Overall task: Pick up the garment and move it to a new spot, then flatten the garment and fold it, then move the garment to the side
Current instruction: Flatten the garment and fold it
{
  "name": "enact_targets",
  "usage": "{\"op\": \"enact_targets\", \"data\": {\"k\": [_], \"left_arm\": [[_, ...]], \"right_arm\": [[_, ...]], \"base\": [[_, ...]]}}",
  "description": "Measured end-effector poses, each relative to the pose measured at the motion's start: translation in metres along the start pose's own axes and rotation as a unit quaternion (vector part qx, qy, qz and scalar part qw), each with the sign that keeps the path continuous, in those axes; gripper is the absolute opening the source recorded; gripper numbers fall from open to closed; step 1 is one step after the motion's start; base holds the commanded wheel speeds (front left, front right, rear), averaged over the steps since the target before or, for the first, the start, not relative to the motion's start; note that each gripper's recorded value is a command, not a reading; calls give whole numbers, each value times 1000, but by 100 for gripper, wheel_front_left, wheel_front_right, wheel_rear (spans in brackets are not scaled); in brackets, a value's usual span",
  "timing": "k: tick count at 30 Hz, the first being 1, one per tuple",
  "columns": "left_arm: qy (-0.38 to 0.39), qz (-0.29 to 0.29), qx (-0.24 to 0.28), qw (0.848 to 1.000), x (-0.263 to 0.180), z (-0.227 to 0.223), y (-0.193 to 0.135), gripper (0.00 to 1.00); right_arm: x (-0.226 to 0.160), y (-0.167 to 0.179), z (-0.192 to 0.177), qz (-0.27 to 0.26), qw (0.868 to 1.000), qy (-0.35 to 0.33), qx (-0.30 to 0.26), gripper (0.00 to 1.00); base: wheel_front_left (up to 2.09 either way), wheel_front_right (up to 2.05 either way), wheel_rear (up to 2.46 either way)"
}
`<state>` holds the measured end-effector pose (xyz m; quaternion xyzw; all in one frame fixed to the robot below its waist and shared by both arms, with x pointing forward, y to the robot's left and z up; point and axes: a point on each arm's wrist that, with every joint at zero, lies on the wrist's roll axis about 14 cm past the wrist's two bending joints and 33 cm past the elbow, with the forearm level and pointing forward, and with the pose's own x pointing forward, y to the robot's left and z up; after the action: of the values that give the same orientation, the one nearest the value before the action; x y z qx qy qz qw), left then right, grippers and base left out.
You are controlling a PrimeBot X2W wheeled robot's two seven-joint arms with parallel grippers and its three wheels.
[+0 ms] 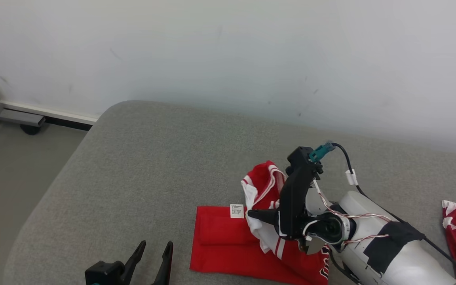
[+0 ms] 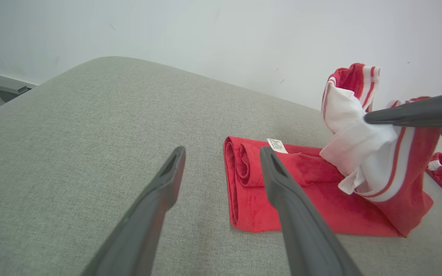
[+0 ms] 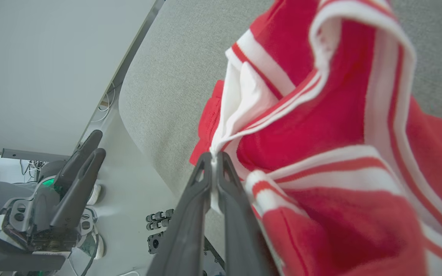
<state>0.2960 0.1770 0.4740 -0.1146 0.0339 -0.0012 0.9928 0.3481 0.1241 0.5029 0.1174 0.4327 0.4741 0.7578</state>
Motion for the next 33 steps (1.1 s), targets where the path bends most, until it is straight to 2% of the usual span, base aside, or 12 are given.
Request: {"op": "enact_targets", "data": {"k": [5, 18, 33], "left_arm": [[2, 4, -1, 1000, 1, -1, 3, 100], [-3, 12, -4, 1000, 8, 5, 5, 100], [4, 28, -7, 1000, 7, 1, 14, 100]], "right_arm": [[10, 5, -1, 5, 1000, 10, 5, 0], [33, -7, -17, -10, 998, 40, 46, 0], [46, -9, -21, -15, 998, 48, 43, 0]], "base": [[0, 0, 0], [0, 0, 0], [0, 0, 0]]}}
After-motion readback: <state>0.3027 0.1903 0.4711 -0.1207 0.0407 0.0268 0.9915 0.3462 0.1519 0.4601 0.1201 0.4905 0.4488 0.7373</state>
